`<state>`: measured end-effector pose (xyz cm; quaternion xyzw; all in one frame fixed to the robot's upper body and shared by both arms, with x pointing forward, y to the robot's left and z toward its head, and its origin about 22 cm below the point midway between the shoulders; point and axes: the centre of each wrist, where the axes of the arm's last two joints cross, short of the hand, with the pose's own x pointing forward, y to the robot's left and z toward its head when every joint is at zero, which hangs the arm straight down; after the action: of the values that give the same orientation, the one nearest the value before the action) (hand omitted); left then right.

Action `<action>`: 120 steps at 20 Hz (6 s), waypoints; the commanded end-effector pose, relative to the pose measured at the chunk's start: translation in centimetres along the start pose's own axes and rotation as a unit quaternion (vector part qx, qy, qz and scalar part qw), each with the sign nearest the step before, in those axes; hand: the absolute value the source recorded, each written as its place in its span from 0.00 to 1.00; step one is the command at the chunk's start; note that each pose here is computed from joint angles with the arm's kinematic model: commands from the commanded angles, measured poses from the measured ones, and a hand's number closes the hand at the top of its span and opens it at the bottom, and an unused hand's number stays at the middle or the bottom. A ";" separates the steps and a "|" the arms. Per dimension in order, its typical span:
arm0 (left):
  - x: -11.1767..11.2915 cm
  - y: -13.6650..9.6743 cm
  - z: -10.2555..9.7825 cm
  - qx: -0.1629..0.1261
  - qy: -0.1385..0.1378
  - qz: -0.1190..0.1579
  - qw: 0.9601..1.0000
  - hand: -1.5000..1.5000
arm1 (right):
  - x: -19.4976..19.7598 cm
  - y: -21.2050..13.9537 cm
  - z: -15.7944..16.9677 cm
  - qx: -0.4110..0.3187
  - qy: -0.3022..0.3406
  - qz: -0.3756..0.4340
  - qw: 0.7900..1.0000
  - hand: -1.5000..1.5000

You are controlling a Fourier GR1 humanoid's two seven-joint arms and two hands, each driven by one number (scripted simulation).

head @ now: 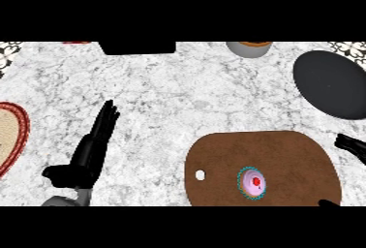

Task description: Pick the cupcake from the cutting board and place it in the pan

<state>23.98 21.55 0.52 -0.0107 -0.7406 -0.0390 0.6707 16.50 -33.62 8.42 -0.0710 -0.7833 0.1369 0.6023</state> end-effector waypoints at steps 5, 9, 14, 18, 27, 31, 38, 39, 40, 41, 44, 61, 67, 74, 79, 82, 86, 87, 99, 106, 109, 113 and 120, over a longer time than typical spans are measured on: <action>0.1 -1.4 -1.4 -0.023 -0.011 -0.006 1.000 0.50 | 4.7 -1.6 0.5 0.047 0.013 0.107 0.993 0.00; 0.7 -2.1 -0.7 -0.030 -0.014 0.002 0.999 0.50 | 7.3 -2.2 -1.0 0.102 0.052 0.168 0.979 0.00; 0.4 -1.9 -0.4 -0.032 -0.013 0.000 0.999 0.50 | 7.7 1.2 -2.0 0.174 0.121 0.246 0.946 0.00; 0.2 -2.5 -0.7 -0.044 -0.015 0.005 0.999 0.50 | 7.5 3.6 -2.5 0.238 0.145 0.311 0.908 0.00; -1.1 -0.9 0.3 -0.030 -0.010 -0.001 0.999 0.50 | 5.8 10.4 -3.8 0.287 0.185 0.366 0.866 0.00; -0.5 -1.5 -1.0 -0.027 -0.013 0.009 0.999 0.50 | 5.3 9.8 -6.3 0.284 0.198 0.351 0.870 0.00; 1.0 -0.8 -1.3 -0.023 -0.014 0.000 1.000 0.50 | 2.5 11.4 -4.5 0.272 0.206 0.357 0.870 0.00; -0.2 -0.3 -1.9 -0.026 -0.012 0.007 1.000 0.50 | 2.8 11.8 -5.5 0.271 0.204 0.349 0.873 0.00; 1.1 -1.2 -0.7 -0.019 -0.015 -0.003 1.000 0.50 | 2.4 12.3 -4.8 0.261 0.202 0.341 0.880 0.00; 1.0 -1.9 -1.2 -0.029 -0.012 0.006 0.999 0.50 | 1.9 12.6 -4.1 0.272 0.207 0.338 0.877 0.00; 0.4 1.2 -2.0 -0.019 -0.013 0.000 1.000 0.50 | 0.5 10.7 -4.9 0.263 0.203 0.333 0.882 0.00; 2.2 -0.4 0.4 -0.029 -0.017 -0.005 0.999 0.50 | -3.7 13.8 -6.7 0.334 0.192 0.408 0.828 1.00; 0.5 -1.2 -1.4 -0.025 -0.015 -0.001 1.000 0.50 | -3.4 13.3 -6.2 0.305 0.167 0.415 0.841 1.00; -0.1 -0.7 -0.2 -0.027 -0.011 -0.007 1.000 0.50 | -3.3 8.8 -7.6 0.243 0.109 0.417 0.869 1.00; 0.8 -0.8 -0.4 -0.022 -0.009 -0.001 1.000 0.50 | -2.7 6.6 -6.9 0.199 0.070 0.430 0.878 1.00; 1.5 -0.4 -0.8 -0.013 -0.006 0.002 1.000 0.50 | -0.8 3.5 -7.0 0.120 0.031 0.451 0.884 1.00; 0.2 -1.2 -1.0 -0.021 -0.018 0.003 1.000 0.50 | 1.6 2.8 -7.4 0.039 -0.016 0.430 0.902 1.00; 0.8 -1.3 -0.5 -0.013 -0.010 0.000 1.000 0.50 | 1.9 3.0 -5.6 0.027 -0.019 0.425 0.905 1.00; 1.6 -2.6 -1.3 -0.029 -0.025 -0.002 0.999 0.50 | 0.3 -3.7 -10.4 -0.102 0.055 0.285 0.952 1.00; -0.3 -2.2 -0.9 -0.025 -0.023 0.004 0.999 0.50 | -4.1 -8.4 -13.0 -0.160 0.053 0.313 0.935 1.00; 1.0 -0.5 -1.7 -0.044 -0.017 0.000 0.999 0.50 | -4.8 -9.1 -14.1 -0.203 0.033 0.379 0.902 1.00; 1.0 -1.1 -1.4 -0.041 -0.023 0.000 0.999 0.50 | -6.7 -12.6 -14.9 -0.247 0.026 0.376 0.893 1.00; 0.9 -3.2 -2.3 -0.052 -0.032 0.006 0.998 0.50 | -7.3 -14.8 -16.9 -0.294 0.024 0.322 0.900 1.00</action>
<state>25.46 19.78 1.37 -0.0454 -0.7544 -0.0707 0.6510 34.33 -46.42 8.88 -0.4961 -0.7035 0.1062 0.4976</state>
